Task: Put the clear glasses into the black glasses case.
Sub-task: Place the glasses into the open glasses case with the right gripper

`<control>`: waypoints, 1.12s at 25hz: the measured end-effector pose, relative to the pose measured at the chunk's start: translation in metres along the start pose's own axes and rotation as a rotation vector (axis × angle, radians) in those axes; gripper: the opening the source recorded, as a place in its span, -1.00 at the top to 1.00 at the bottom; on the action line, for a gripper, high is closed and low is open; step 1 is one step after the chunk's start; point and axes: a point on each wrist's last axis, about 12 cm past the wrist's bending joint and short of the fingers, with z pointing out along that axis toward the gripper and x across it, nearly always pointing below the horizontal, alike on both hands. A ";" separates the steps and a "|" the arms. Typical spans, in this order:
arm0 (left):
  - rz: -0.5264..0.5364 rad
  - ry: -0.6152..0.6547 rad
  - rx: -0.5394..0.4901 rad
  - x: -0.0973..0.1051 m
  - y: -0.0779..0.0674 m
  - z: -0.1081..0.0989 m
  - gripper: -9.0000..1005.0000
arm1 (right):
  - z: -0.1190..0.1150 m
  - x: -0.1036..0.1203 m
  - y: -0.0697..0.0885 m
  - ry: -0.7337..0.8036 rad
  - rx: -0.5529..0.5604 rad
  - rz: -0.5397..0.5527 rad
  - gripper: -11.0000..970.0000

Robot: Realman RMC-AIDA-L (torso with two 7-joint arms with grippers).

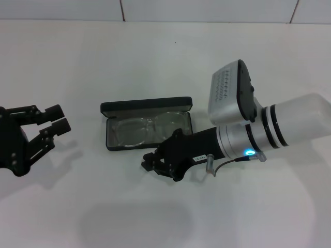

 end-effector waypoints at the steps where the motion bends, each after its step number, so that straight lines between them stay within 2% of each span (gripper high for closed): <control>1: 0.000 0.000 0.000 0.000 0.000 0.000 0.52 | 0.000 -0.001 0.000 0.000 0.002 0.000 0.76; 28: 0.023 -0.004 -0.002 0.001 0.000 0.002 0.52 | 0.013 -0.017 -0.001 0.025 0.049 -0.021 0.76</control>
